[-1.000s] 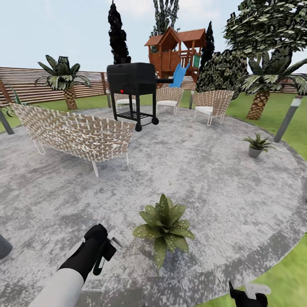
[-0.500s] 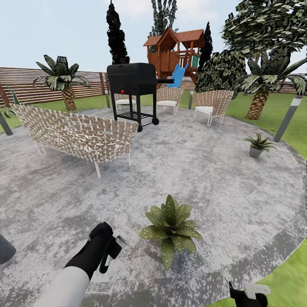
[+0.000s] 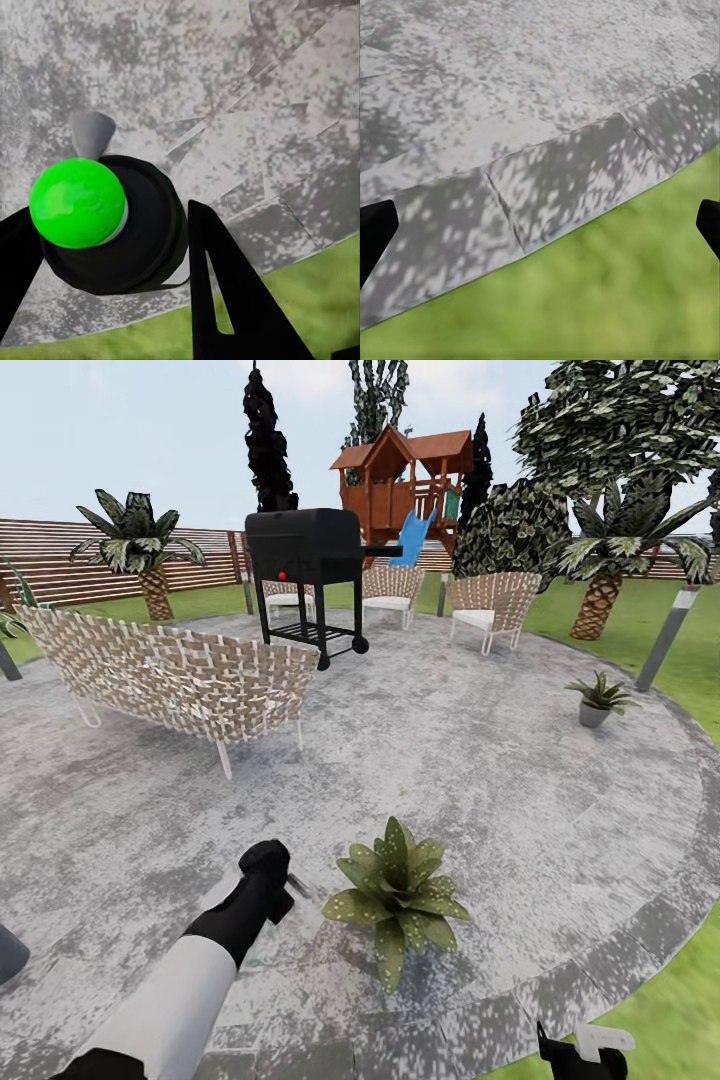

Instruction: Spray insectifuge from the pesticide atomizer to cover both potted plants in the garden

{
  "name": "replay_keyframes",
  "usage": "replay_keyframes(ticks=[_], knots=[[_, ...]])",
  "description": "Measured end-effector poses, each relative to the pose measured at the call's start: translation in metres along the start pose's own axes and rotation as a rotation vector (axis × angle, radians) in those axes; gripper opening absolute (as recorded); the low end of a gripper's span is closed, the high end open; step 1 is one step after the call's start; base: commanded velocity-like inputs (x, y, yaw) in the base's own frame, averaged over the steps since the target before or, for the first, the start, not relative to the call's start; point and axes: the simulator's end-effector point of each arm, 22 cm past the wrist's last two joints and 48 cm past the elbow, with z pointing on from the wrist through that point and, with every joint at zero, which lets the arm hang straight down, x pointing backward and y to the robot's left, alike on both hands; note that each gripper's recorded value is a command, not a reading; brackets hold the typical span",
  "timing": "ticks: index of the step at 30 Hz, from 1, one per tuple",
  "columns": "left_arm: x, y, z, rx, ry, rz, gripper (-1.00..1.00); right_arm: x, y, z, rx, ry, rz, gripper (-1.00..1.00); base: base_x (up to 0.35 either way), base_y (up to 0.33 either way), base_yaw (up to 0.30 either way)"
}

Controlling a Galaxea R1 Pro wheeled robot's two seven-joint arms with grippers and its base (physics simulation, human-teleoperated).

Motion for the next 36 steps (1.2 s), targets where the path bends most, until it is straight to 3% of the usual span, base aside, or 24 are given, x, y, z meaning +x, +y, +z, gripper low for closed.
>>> replay_keyframes(ticks=[4, 6, 8, 17, 21, 24, 27, 31, 36], knots=[[0.000, -0.010, 0.000, 0.048, 0.001, -0.003, -1.00, 0.000, 0.000, 0.000, 0.000, 0.000, 0.000, 1.00, 0.000, 0.000, 0.000], [0.000, -0.028, -0.002, 0.135, -0.001, 0.001, -1.00, 0.000, 0.000, 0.000, 0.000, 0.000, 0.000, 1.00, 0.000, 0.000, 0.000], [-0.003, -0.037, -0.006, 0.181, -0.008, 0.012, -1.00, 0.000, 0.000, 0.000, 0.000, 0.000, 0.000, 1.00, 0.000, 0.000, 0.000], [0.013, -0.026, -0.001, 0.128, 0.040, 0.056, -1.00, 0.000, -0.001, 0.000, 0.002, 0.001, 0.000, 1.00, 0.000, 0.000, 0.000], [0.015, -0.028, 0.000, 0.135, 0.043, 0.063, -1.00, 0.000, 0.000, 0.000, 0.001, 0.000, 0.000, 1.00, 0.000, 0.000, 0.000], [0.011, -0.038, -0.004, 0.183, 0.035, 0.065, -1.00, 0.000, -0.001, 0.000, 0.002, 0.000, 0.001, 1.00, 0.000, 0.000, 0.000], [0.003, -0.050, -0.013, 0.214, 0.032, 0.118, -1.00, 0.000, -0.001, 0.000, 0.002, 0.000, 0.001, 1.00, 0.003, 0.000, 0.000], [-0.022, -0.030, -0.033, 0.164, -0.014, 0.139, -1.00, 0.000, -0.001, 0.000, 0.003, 0.000, 0.001, 1.00, 0.231, 0.000, 0.000], [-0.021, -0.013, -0.035, 0.086, 0.009, 0.161, -1.00, 0.000, -0.001, 0.000, 0.002, 0.000, 0.001, 1.00, 0.321, 0.000, 0.000]])
